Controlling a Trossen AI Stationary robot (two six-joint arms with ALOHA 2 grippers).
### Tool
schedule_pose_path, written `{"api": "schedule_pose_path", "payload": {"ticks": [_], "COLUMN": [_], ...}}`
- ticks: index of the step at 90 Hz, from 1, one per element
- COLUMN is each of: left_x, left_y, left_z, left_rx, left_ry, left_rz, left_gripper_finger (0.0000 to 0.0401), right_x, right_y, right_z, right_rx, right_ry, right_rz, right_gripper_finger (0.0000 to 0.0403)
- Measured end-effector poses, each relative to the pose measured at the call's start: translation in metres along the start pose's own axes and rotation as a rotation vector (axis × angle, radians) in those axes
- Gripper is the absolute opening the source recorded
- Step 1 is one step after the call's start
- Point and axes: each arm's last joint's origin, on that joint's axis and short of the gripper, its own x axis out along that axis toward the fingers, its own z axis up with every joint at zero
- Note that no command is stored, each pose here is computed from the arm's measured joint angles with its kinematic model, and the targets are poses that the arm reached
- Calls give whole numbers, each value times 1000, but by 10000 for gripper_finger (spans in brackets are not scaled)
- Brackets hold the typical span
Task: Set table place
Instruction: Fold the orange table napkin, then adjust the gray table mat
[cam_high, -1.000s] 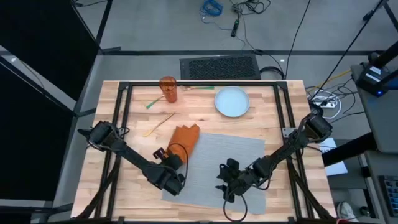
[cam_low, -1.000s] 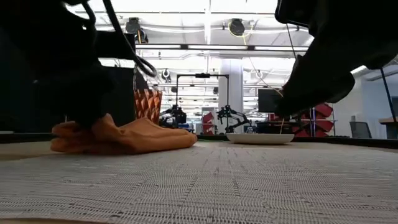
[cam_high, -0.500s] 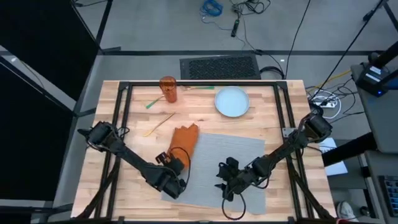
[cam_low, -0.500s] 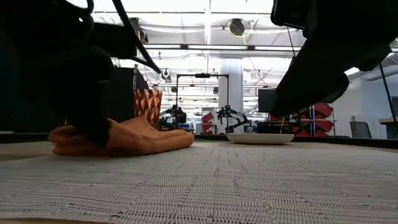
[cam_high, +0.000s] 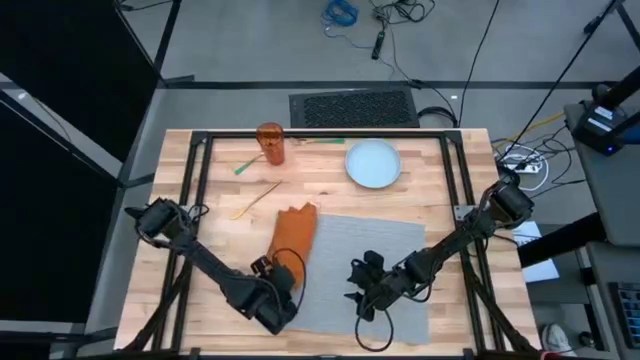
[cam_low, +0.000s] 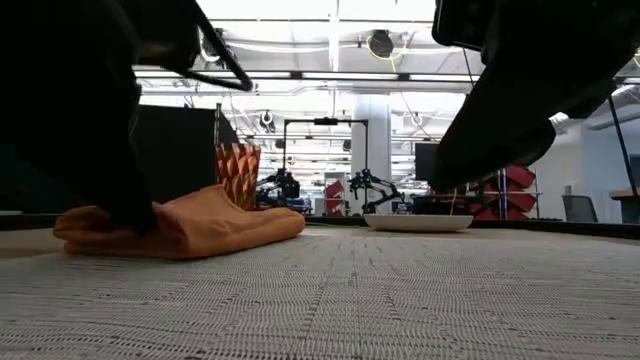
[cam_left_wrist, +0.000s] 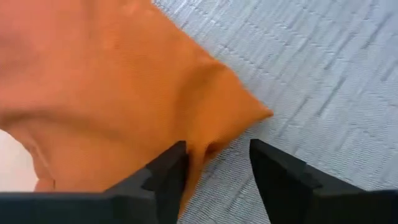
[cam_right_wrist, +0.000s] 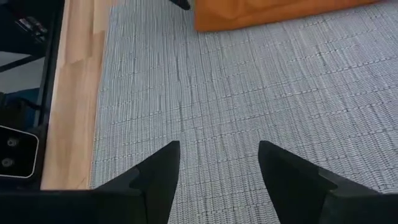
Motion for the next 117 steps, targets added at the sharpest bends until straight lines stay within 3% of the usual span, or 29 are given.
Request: {"api": "schedule_pose_path", "payload": {"ticks": [30, 40, 49, 60, 74, 80, 104, 117], "left_x": [-26, -28, -22, -7, 1, 4, 13, 14], "left_y": [-22, -23, -17, -4, 6, 11, 34, 41], "left_z": [11, 16, 26, 42, 62, 74, 106, 120], "left_rx": [86, 120, 133, 85, 132, 161, 258, 305], "left_ry": [-47, -112, -148, -79, -33, -1, 128, 127], "left_rz": [-93, -70, -25, -8, -12, -24, -51, -67], "left_gripper_finger": [170, 170, 169, 169, 169, 169, 169, 169], "right_x": [0, 0, -1, -3, -19, -28, -67, -73], "right_y": [-3, -5, -9, -9, 5, 5, -6, -12], "right_z": [-2, -2, -6, -9, -11, -13, -34, -44], "right_rx": [-2, -2, 12, 51, 44, 34, 61, 71], "right_ry": [1, -4, 11, -13, -56, -52, 59, 216], "right_rz": [-51, -75, -135, -177, -119, -147, -327, -359], "right_gripper_finger": [203, 203, 203, 203, 191, 182, 156, 153]}}
